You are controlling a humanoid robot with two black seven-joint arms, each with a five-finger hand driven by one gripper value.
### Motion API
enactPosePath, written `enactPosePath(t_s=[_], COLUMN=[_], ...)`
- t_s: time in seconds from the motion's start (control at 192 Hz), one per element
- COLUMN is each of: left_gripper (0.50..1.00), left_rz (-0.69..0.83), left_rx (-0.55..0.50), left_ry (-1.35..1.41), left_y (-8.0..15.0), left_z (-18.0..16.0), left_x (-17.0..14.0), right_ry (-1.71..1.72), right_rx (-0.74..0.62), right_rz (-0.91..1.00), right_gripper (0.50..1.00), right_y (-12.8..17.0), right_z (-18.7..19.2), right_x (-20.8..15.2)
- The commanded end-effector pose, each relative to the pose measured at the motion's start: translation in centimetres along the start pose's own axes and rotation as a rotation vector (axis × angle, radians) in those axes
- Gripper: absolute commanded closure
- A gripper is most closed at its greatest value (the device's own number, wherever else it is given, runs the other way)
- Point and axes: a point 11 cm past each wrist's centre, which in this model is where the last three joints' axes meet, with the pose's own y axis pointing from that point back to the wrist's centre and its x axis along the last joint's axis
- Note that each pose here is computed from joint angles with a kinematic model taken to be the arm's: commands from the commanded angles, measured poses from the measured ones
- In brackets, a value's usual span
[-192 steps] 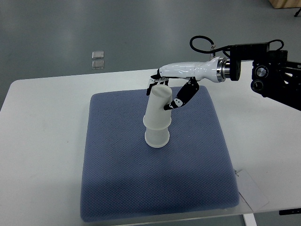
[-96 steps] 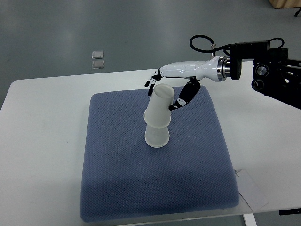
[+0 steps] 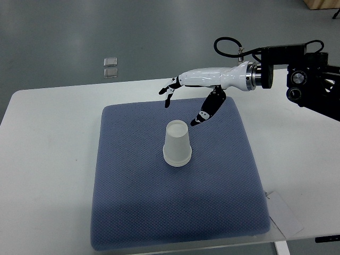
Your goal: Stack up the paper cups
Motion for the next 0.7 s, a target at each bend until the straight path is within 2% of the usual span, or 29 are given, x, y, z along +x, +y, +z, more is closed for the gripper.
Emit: enactPosePath(t_s=[0.0,0.052,0.213,0.38,0.489,0.697], left_gripper=[0.5,0.5,0.5,0.5,0.5,0.5], left_rz=[0.0,0.0,0.0,0.0,0.0,0.001], left_rx=[0.0,0.0,0.0,0.0,0.0,0.0], left_ry=[0.0,-0.001,0.0,0.0,0.0,0.0], left_y=[0.0,0.0,0.0,0.0,0.0,0.0], left_z=[0.0,0.0,0.0,0.0,0.0,0.0], left_x=[0.0,0.0,0.0,0.0,0.0,0.0], right_ry=[-0.098,-0.178,-0.494,-0.794,-0.984,-1.27], right_rx=[-0.011,-0.019,-0.154,-0.246,-0.285,-0.311], right_rz=[0.081,0.125,0.351,0.521,0.631,0.761], right_gripper=[0.589,0.589,0.589,0.591,0.591,0.589], right_y=[0.6,0.9,3.3,3.7,5.2,6.0], right_z=[1.2,2.3,8.8,14.0,17.0,19.8], right_x=[1.4,1.7,2.4,-0.2,-2.5,-5.1])
